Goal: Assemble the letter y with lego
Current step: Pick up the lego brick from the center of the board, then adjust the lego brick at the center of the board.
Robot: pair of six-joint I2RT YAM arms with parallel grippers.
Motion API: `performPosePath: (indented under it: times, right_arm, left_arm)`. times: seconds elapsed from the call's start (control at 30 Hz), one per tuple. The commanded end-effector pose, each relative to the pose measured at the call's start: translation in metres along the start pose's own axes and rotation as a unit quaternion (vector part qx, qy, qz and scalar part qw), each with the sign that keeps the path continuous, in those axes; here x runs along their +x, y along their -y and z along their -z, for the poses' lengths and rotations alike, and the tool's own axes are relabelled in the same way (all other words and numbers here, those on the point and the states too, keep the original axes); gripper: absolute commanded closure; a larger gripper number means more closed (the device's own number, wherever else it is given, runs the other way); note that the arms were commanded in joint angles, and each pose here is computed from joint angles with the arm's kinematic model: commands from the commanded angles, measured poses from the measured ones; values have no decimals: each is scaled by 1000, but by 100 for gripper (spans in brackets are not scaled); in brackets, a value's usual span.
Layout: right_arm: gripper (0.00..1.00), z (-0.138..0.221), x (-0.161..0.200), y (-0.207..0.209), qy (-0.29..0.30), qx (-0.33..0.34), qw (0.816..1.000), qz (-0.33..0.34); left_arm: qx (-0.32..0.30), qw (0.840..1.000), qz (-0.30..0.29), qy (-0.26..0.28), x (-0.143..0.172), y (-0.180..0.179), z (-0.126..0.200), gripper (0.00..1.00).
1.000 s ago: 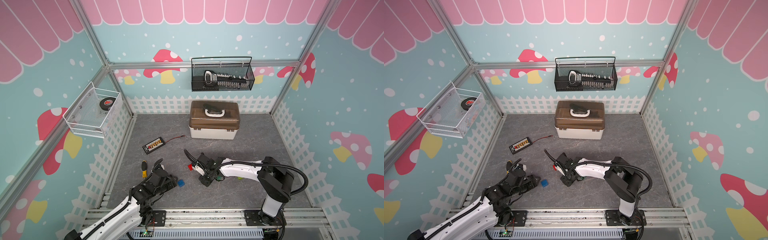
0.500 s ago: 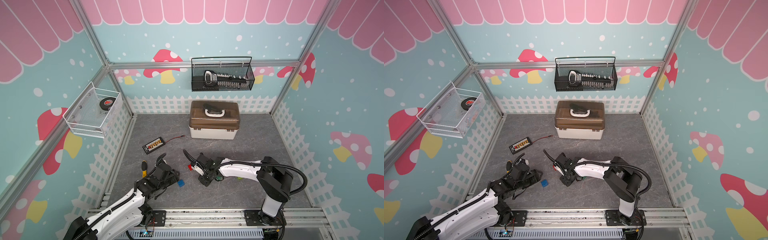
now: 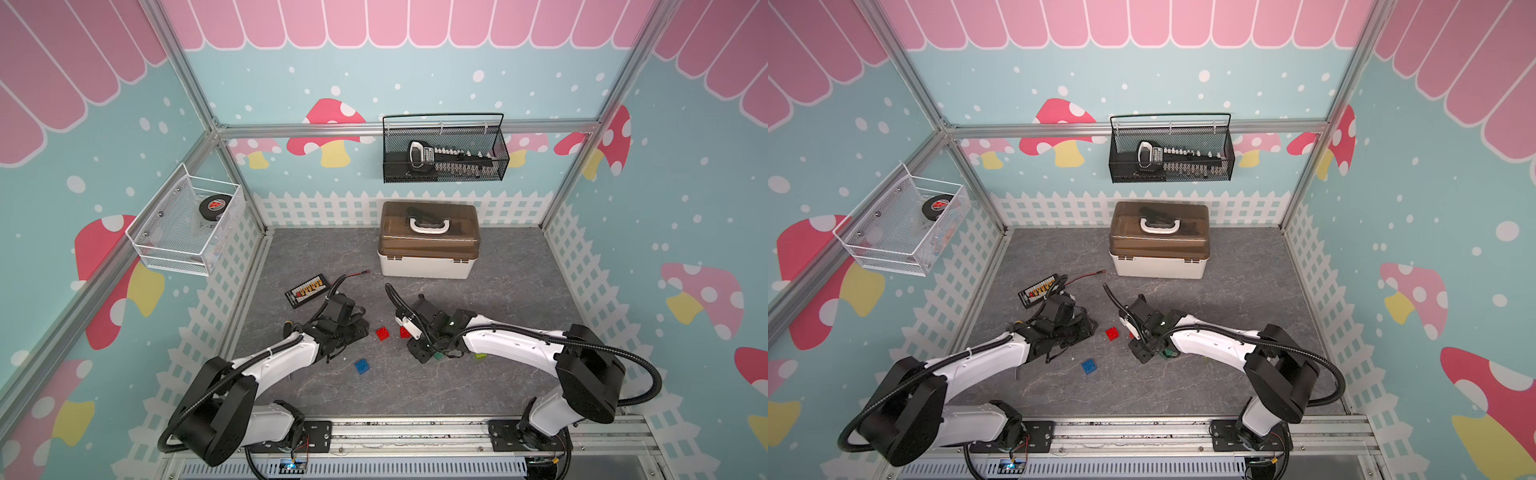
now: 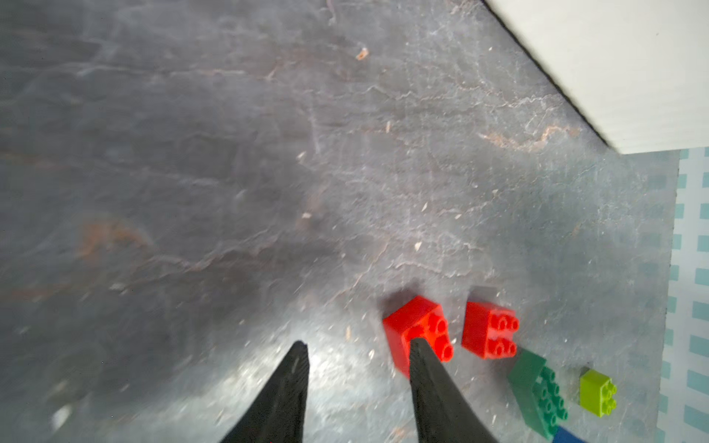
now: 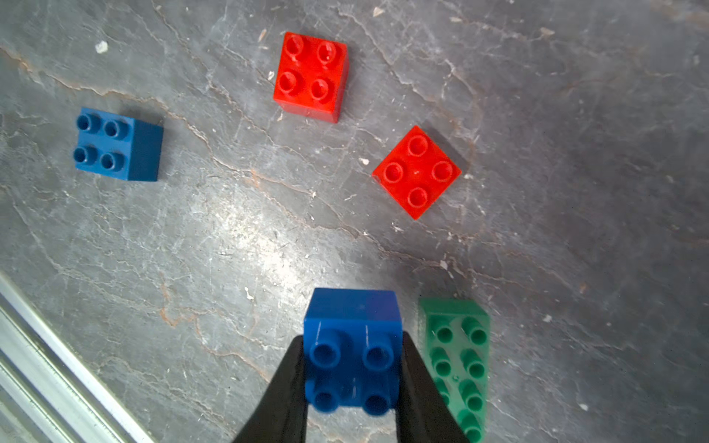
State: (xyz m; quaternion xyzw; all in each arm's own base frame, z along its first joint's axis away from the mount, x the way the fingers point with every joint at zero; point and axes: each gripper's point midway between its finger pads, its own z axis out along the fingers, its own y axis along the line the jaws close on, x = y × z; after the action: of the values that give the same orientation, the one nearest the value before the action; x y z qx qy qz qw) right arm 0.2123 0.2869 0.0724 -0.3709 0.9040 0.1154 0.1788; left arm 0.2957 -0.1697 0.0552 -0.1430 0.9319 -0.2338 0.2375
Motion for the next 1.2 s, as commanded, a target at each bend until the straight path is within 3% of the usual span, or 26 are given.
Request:
performPosePath:
  times: [0.0,0.23,0.4,1.17]
  right_arm:
    - [75,6,4,4,7,6,1000,-15]
    - [75,12,5,11,17,15,999,-23]
    - [75,9,1,9,21,8,999,-25]
    - [75,-28,-23,-18,-7,-60,998,-10]
  left_arm:
    - [33,999,-28,-2,-14,22,-12,58]
    - [26,998,-31,-49,-2,20,-37,63]
    - [21,997,-40,-66,14,17,-38,65]
    - [17,998,-30,-51,38,4,-13,66]
